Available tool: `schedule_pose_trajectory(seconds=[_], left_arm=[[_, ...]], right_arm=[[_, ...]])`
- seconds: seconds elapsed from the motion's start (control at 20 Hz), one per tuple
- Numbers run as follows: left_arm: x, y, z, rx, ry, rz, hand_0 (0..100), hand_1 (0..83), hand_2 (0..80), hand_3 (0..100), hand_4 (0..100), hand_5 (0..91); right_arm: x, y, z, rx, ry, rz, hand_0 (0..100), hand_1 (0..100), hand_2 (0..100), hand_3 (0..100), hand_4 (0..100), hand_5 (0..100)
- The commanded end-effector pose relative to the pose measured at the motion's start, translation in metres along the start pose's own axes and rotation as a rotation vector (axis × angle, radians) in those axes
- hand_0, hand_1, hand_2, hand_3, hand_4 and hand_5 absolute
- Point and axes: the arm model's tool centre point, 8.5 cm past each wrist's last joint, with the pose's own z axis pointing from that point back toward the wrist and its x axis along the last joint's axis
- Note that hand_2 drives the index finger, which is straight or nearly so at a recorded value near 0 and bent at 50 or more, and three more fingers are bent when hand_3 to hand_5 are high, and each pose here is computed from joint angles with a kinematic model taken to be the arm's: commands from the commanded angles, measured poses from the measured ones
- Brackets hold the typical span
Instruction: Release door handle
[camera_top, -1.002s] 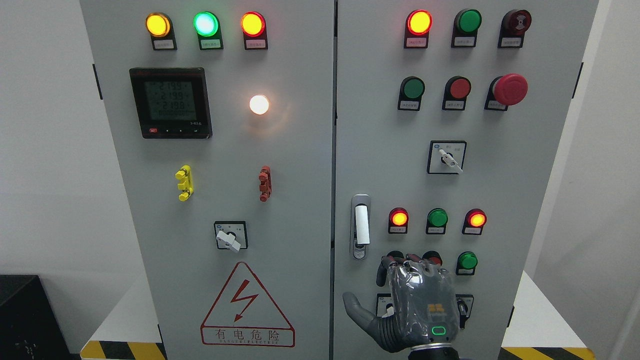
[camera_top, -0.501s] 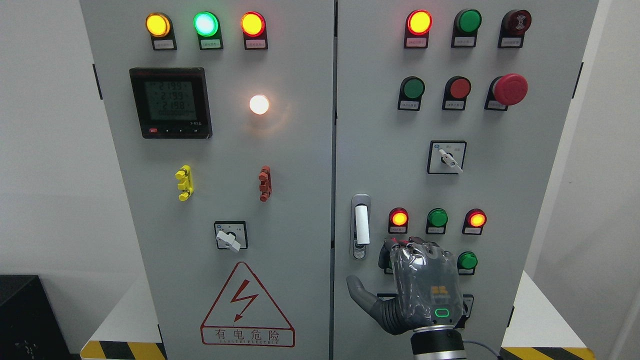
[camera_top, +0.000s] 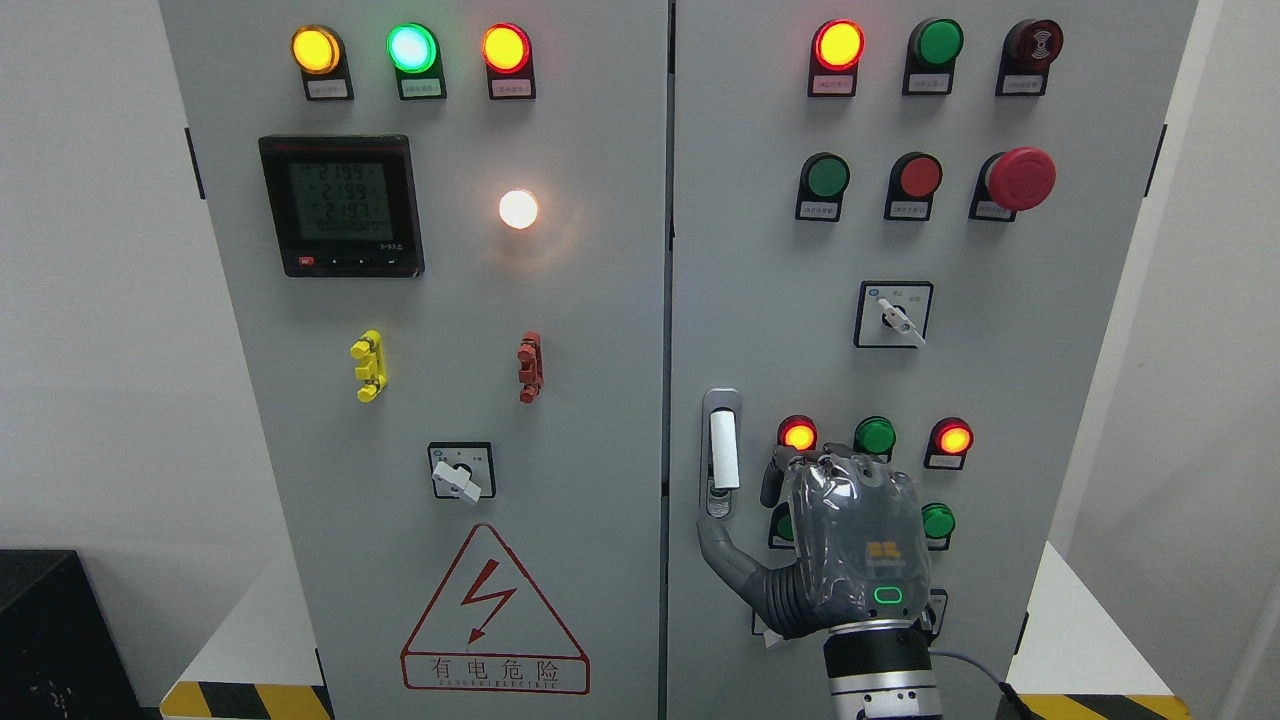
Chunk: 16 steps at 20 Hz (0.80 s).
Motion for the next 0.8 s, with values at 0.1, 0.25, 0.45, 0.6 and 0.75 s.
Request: schedule_pose_trajectory(seconds=[0.1,0.25,0.45,0.6,0.75], left_arm=[[0.0001,-0.0001,0.0000,-0.001,-0.001,0.000,0,0.0,4.6,11,0,0.0],[0.0001,-0.0001,0.0000,-0.001,-0.001,0.000,0,0.0,4.6,11,0,0.0],[0.0001,-0.0001,0.0000,-0.001,-0.001,0.000,0,0.0,4.6,11,0,0.0],[-0.0001,-0.0001,0.0000,-0.001,0.001,0.000,0,0.0,4.6,11,0,0.0],[-0.0001,-0.0001,0.0000,-0.001,0.001,0.000,0,0.0,4.5,11,0,0.0]], right_arm=[[-0.0010,0.0064,-0.0048,0.015,0.001,0.007,11,45,72,97,78,70],[-0.0017,0.0088,-0.0061,0.021,0.003,0.010,12,44,73,97,78,70],[-0.0012,0.0079,-0.0087,0.017,0.002,0.011,12,44,73,97,78,71],[-0.0016,0.0088,-0.0088,0.019,0.004,0.011,12,44,73,98,78,71],[-0.0030,0.0102,-0.0094,0.023,0.009,0.013,13,44,73,98,78,71]])
